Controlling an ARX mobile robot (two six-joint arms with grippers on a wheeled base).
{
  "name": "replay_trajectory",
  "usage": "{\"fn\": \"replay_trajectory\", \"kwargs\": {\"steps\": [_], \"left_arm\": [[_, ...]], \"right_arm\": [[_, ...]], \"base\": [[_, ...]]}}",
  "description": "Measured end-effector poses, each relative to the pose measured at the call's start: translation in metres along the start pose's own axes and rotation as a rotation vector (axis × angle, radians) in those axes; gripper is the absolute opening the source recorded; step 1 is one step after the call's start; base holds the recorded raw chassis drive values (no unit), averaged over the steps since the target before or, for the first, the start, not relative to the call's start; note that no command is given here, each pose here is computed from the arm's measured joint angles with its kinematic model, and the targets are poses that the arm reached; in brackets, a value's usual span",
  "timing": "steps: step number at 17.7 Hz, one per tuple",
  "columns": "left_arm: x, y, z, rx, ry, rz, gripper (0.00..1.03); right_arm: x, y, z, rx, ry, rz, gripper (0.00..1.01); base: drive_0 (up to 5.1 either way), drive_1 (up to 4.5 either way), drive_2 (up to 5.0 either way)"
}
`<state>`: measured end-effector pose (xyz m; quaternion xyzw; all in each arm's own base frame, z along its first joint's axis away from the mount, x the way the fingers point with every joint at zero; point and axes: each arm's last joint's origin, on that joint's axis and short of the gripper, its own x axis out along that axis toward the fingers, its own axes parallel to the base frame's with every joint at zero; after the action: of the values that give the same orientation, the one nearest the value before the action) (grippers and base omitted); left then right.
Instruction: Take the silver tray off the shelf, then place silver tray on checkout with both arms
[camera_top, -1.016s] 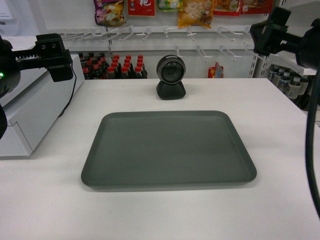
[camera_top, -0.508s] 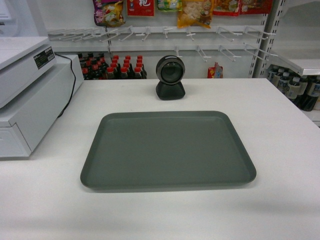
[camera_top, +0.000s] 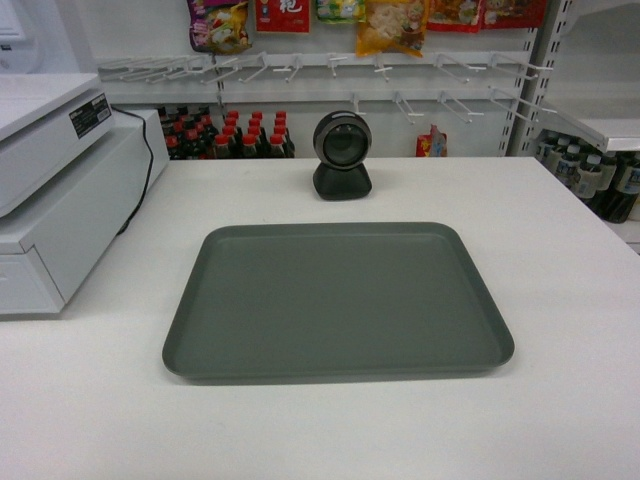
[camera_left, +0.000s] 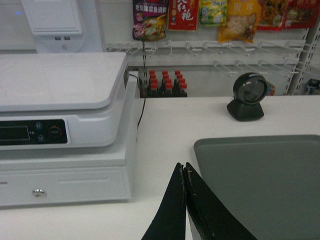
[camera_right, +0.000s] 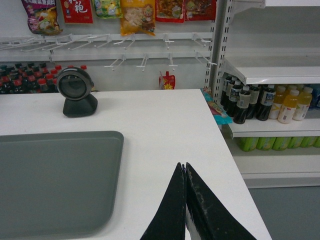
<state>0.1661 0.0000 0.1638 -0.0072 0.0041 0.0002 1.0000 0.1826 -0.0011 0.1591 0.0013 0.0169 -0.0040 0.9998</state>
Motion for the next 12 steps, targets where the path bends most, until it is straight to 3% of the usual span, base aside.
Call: {"fn": "replay_trajectory", "kwargs": {"steps": [12], "left_arm": [[-0.040,0.000,0.005,0.000,-0.014,-0.001,0.02]], "right_arm": [[-0.050,0.000,0.007,0.000,-0.037,0.000,0.02]], "base": [[0.0,0.00,0.0]]}}
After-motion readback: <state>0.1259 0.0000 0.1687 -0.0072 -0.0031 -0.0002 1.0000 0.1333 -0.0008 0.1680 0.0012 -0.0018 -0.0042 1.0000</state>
